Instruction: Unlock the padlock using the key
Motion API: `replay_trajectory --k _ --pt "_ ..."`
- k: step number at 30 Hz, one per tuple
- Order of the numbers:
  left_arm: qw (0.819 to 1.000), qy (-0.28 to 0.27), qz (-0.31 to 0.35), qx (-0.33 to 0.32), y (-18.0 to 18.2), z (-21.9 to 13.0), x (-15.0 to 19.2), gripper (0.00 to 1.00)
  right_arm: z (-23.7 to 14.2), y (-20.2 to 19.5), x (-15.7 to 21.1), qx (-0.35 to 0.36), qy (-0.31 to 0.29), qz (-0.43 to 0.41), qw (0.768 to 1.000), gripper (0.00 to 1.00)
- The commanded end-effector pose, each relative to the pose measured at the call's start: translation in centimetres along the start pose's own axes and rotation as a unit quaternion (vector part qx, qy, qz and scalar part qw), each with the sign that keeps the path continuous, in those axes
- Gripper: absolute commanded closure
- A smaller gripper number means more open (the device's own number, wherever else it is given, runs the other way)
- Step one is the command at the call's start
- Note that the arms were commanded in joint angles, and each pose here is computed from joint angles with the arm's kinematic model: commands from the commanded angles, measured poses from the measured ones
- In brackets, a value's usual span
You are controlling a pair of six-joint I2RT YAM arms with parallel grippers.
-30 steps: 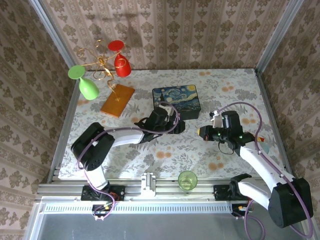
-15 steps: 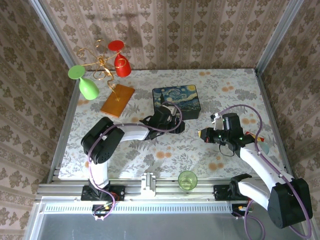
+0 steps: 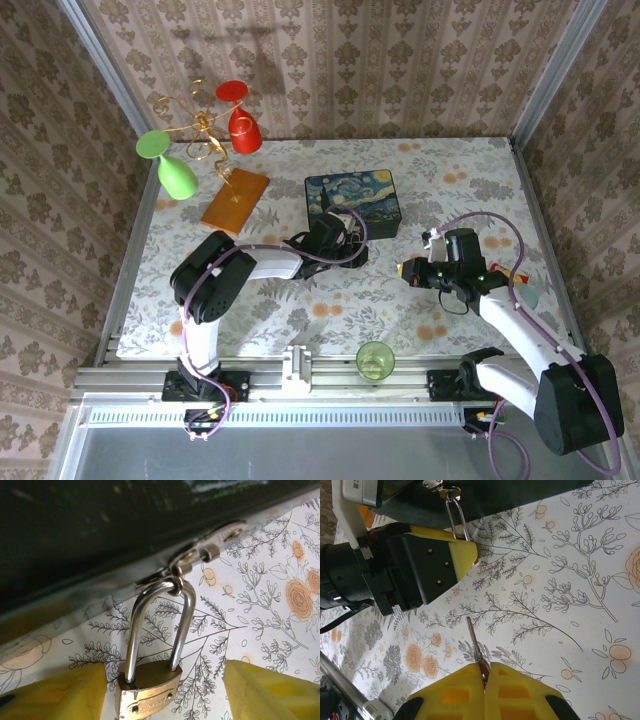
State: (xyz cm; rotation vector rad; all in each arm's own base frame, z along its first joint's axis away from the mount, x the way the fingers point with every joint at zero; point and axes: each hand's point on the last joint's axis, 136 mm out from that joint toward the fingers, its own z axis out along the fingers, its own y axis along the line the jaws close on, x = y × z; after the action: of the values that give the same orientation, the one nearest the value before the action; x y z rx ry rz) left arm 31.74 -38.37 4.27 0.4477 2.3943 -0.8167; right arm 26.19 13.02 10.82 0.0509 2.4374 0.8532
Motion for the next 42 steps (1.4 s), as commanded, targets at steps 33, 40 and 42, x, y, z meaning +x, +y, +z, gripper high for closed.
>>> replay_trajectory --k 33,40,42 --pt "1.0 -0.018 -0.004 0.002 -0.5 1.8 -0.4 0.78 0.5 -0.5 0.3 -0.008 -0.004 0.019 1.0 1.0" --pt "1.0 -0.027 -0.014 0.009 -1.0 1.2 -1.3 0.87 0.9 -0.4 0.4 -0.019 -0.003 0.027 0.999 1.0" --pt "0.999 -0.028 -0.024 0.016 -1.2 1.2 -1.3 0.91 1.5 -0.2 0.5 -0.036 0.003 0.037 0.999 1.0"
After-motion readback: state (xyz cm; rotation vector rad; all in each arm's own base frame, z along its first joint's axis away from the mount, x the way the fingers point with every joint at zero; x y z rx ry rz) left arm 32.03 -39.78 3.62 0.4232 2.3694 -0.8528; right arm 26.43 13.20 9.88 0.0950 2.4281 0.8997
